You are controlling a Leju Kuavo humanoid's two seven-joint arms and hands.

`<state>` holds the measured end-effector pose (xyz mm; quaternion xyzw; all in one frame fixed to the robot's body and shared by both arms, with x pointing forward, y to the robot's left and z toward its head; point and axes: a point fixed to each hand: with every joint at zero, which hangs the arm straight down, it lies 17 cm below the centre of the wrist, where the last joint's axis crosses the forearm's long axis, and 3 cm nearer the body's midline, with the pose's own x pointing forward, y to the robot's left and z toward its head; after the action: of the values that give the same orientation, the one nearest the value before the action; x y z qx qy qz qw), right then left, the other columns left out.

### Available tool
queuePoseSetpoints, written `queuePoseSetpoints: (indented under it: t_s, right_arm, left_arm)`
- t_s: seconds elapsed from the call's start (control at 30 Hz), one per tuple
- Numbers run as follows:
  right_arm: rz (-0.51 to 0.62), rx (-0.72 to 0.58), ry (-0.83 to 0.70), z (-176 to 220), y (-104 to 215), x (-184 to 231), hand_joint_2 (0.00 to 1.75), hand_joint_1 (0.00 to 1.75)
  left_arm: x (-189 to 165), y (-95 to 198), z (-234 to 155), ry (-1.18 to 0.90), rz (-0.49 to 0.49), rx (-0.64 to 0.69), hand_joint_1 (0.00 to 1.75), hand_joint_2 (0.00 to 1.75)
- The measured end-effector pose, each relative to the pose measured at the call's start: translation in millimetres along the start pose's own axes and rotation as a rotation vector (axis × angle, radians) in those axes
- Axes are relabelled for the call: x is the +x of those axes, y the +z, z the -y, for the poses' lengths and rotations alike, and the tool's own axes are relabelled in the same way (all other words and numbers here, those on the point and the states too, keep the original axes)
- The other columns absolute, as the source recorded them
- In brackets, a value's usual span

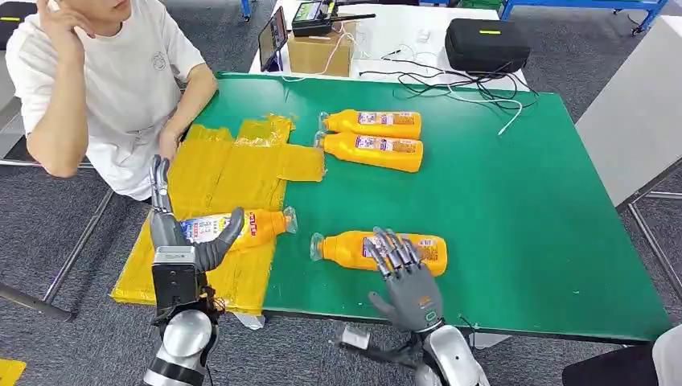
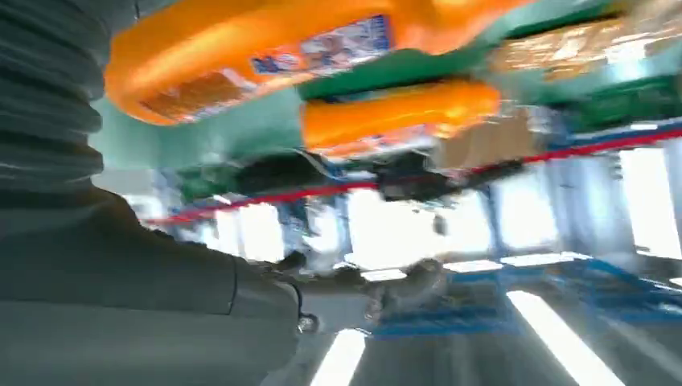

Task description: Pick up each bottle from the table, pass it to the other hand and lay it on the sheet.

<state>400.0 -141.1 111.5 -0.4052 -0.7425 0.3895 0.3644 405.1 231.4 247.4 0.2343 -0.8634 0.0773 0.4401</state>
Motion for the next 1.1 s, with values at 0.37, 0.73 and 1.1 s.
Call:
queuePoseSetpoints:
  t_s: [0.37,0.73,1.1]
  right_arm:
    - [-0.207,0.185,0.003,-51,-9,-51,1.75,0.0]
    - [-0.242,0.268,0.062,-69,-13,-80,1.75,0.0]
    - [-0.322,0.406,0.118,-89,-16,-109,1.75,0.0]
  left_arm:
    - [5,1,2,-0.046,0.017,-0.008,0.0,1.75]
    - [1,-3,-6,-0.06,0.008,0.018,0.0,1.75]
    - [-1,-8,-6,-0.05,-0.016,0.026,0.0,1.75]
